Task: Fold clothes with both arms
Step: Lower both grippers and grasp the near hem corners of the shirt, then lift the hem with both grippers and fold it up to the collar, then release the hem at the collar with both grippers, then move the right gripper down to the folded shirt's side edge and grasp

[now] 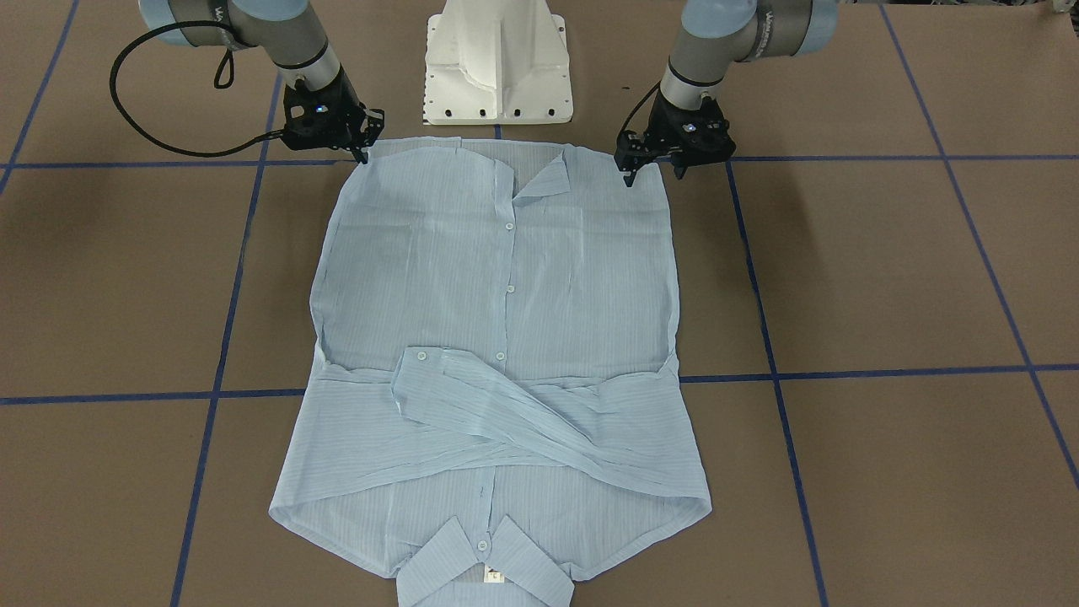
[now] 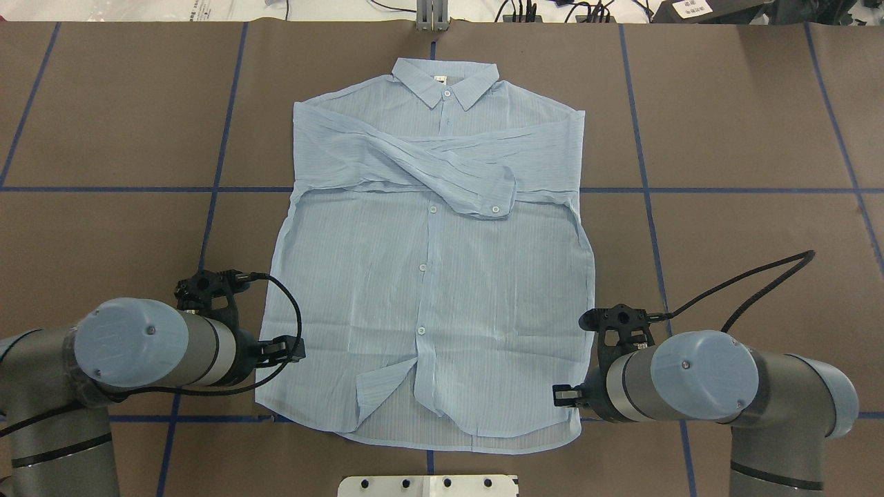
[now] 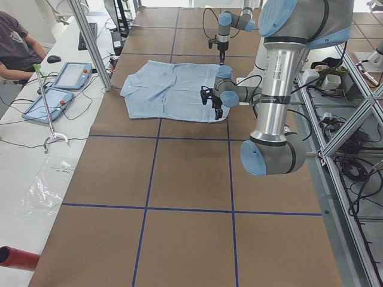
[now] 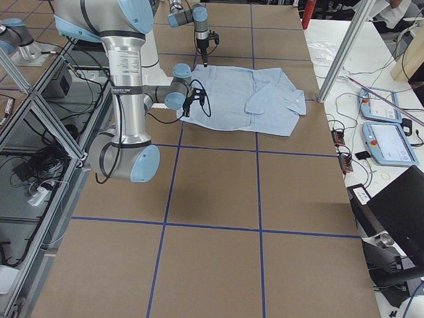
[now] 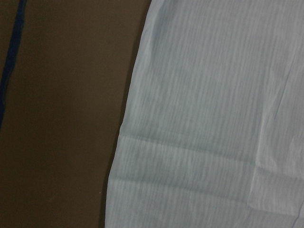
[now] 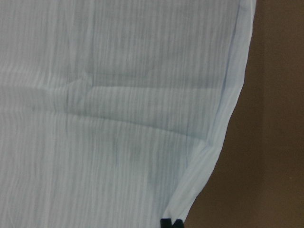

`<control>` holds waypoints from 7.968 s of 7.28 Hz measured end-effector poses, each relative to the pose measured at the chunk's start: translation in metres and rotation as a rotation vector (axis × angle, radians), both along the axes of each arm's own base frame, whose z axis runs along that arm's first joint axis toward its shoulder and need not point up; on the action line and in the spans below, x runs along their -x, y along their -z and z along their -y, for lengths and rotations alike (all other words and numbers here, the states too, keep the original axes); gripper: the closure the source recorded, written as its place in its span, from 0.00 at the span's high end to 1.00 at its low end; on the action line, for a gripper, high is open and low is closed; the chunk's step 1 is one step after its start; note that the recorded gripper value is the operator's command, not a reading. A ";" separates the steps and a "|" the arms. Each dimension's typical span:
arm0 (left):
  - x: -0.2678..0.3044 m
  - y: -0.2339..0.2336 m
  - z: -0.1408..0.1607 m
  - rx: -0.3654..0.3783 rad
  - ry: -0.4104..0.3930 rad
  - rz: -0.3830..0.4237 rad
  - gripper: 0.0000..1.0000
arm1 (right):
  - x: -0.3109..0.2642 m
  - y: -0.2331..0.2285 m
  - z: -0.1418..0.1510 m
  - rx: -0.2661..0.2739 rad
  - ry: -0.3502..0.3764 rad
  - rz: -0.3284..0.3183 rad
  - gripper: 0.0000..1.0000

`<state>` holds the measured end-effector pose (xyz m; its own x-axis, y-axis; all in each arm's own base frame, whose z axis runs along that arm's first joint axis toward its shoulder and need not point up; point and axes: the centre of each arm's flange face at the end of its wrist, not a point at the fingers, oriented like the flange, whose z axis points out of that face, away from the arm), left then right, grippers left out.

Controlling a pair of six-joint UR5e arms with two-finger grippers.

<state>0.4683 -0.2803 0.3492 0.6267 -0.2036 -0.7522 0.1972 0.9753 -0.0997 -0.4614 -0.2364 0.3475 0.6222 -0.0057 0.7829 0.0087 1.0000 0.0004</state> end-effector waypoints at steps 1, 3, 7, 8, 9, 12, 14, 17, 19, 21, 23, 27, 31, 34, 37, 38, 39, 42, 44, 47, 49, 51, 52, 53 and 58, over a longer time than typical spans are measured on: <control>-0.004 -0.003 -0.001 0.001 0.000 0.004 0.81 | 0.001 0.000 0.000 0.000 0.000 0.001 0.00; -0.011 -0.006 -0.009 0.002 -0.015 0.008 0.77 | 0.000 0.002 0.001 -0.001 -0.002 0.004 0.00; -0.022 -0.013 -0.029 0.004 -0.055 0.024 0.68 | -0.003 0.004 0.006 0.000 -0.009 0.009 0.00; -0.023 -0.013 -0.030 0.005 -0.057 0.024 0.65 | -0.003 0.004 0.006 0.000 -0.009 0.009 0.00; -0.022 -0.012 -0.031 0.005 -0.058 0.022 0.64 | -0.004 0.004 0.007 0.000 -0.010 0.008 0.00; -0.023 -0.013 -0.031 0.007 -0.065 0.030 0.47 | -0.004 0.002 0.008 0.002 -0.013 0.005 0.00; -0.024 -0.013 -0.031 0.007 -0.063 0.030 0.01 | -0.005 0.002 0.009 0.002 -0.015 0.004 0.00; -0.021 -0.012 -0.031 0.006 -0.059 0.028 0.00 | -0.005 0.003 0.010 0.002 -0.016 0.007 0.00; -0.013 0.000 -0.029 0.001 -0.055 0.005 0.00 | -0.011 0.008 0.014 0.001 -0.022 0.019 0.00; 0.008 0.025 -0.027 -0.027 -0.060 -0.047 0.00 | -0.027 0.018 0.031 0.005 -0.044 0.044 0.00; 0.029 0.040 -0.010 -0.075 -0.074 -0.076 0.00 | -0.056 0.031 0.069 0.039 -0.059 0.088 0.00; 0.087 0.096 0.080 -0.139 -0.036 -0.195 0.00 | -0.110 0.061 0.153 0.053 -0.124 0.173 0.00; 0.110 0.113 0.185 -0.132 0.089 -0.196 0.00 | -0.150 0.064 0.290 0.053 -0.205 0.172 0.00; 0.087 0.126 0.267 -0.131 0.158 -0.188 0.00 | -0.146 0.065 0.382 0.075 -0.248 0.131 0.00; 0.074 0.071 0.366 -0.142 0.239 -0.188 0.00 | -0.134 0.048 0.440 0.106 -0.255 0.070 0.00; 0.066 0.056 0.388 -0.143 0.251 -0.187 0.00 | -0.135 0.038 0.447 0.105 -0.249 0.053 0.00; 0.060 0.047 0.401 -0.145 0.256 -0.187 0.00 | -0.136 0.029 0.452 0.108 -0.245 0.038 0.00; 0.050 0.037 0.412 -0.149 0.256 -0.190 0.00 | -0.130 0.019 0.459 0.114 -0.241 0.020 0.00; 0.047 0.038 0.411 -0.152 0.251 -0.193 0.16 | -0.125 0.026 0.458 0.094 -0.239 0.038 0.30; 0.048 0.032 0.408 -0.154 0.248 -0.190 1.00 | -0.099 0.023 0.452 0.022 -0.257 0.017 1.00; 0.051 0.031 0.406 -0.160 0.248 -0.193 1.00 | -0.088 0.014 0.447 -0.017 -0.267 0.015 1.00; 0.059 0.030 0.397 -0.168 0.245 -0.205 1.00 | -0.077 0.005 0.423 -0.026 -0.237 0.026 1.00; 0.062 0.033 0.394 -0.172 0.243 -0.211 1.00 | -0.066 -0.004 0.390 -0.028 -0.203 0.036 1.00; 0.063 0.036 0.392 -0.176 0.243 -0.216 1.00 | -0.058 -0.014 0.352 -0.021 -0.175 0.046 0.99; 0.066 0.045 0.390 -0.185 0.244 -0.226 1.00 | -0.028 -0.045 0.283 0.010 -0.114 0.017 0.56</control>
<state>0.4026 -0.6699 0.3047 0.3904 -0.1744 -0.9040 0.4188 0.9081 0.0057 -0.4333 -0.5196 0.3922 0.6051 0.0722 0.7929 -0.1046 0.9945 -0.0108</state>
